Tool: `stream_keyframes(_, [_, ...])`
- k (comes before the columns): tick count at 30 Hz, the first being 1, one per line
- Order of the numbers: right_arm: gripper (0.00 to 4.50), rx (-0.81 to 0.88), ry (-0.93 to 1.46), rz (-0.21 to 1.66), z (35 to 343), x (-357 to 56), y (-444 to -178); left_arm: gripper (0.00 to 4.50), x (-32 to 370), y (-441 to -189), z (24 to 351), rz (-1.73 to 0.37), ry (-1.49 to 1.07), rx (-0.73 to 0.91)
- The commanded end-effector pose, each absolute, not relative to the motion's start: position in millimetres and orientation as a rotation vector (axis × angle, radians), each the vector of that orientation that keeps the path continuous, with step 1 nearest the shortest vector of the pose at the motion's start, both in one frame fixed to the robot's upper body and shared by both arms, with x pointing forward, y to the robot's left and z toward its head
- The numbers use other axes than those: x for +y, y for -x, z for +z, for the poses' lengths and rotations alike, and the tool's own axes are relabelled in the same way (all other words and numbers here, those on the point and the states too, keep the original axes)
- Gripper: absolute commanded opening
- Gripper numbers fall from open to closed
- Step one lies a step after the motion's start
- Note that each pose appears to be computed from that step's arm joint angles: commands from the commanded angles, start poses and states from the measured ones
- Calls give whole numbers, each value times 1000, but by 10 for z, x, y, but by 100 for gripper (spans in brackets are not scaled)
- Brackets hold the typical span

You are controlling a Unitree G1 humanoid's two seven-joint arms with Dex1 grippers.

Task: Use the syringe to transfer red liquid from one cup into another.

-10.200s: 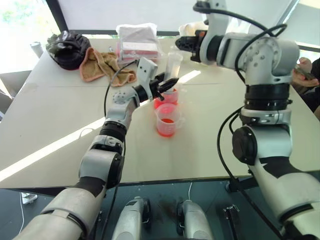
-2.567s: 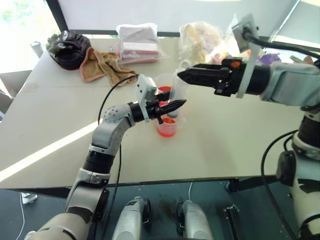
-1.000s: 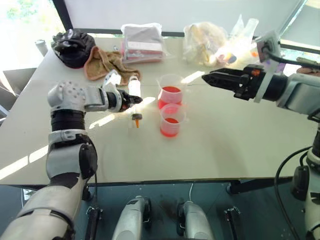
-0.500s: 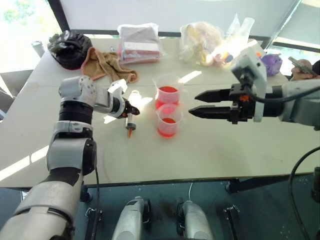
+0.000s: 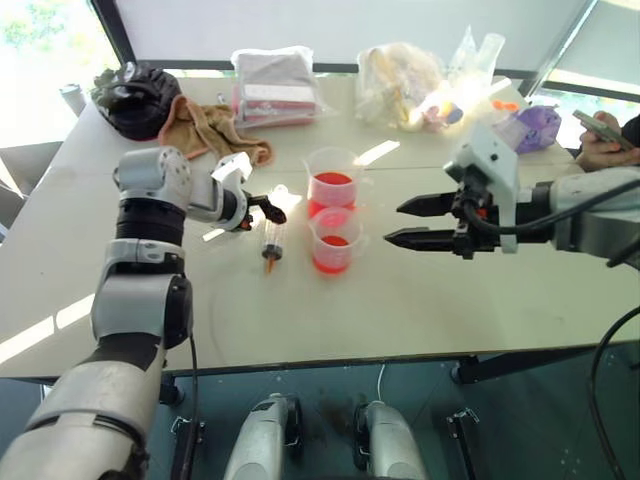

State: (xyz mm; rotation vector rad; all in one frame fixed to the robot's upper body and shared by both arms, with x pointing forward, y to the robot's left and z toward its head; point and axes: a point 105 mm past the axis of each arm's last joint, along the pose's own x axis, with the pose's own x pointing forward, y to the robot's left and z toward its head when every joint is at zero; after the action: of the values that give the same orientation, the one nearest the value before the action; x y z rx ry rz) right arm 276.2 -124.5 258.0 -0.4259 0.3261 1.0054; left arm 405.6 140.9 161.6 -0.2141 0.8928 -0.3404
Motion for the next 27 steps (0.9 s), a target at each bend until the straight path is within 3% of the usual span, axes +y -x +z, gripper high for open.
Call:
stream_keyframes(1, [266,289,443,998,2639,-1266,-2777,445,1630,-4031,1690,-287,222,873])
stream_keyframes(4, [266,295,447,998,2614,-1281,-2797,445,1653,-4048,1912,-317,249,785])
stream_keyframes(8, [266,294,425,988,2598,-1306,-2882,445,1685,-4097,2312,-376,244,542])
stream_keyframes(12, [266,312,438,988,2525,-1341,-2931,445,1753,-4021,2465,-408,200,427])
stream_keyframes(19, [266,340,459,986,2438,-1433,-2951,445,1866,-3635,2421,-560,-18,404])
stream_keyframes(27, [266,335,484,983,2450,-1474,-3028,445,2283,-3175,2307,-685,-153,462])
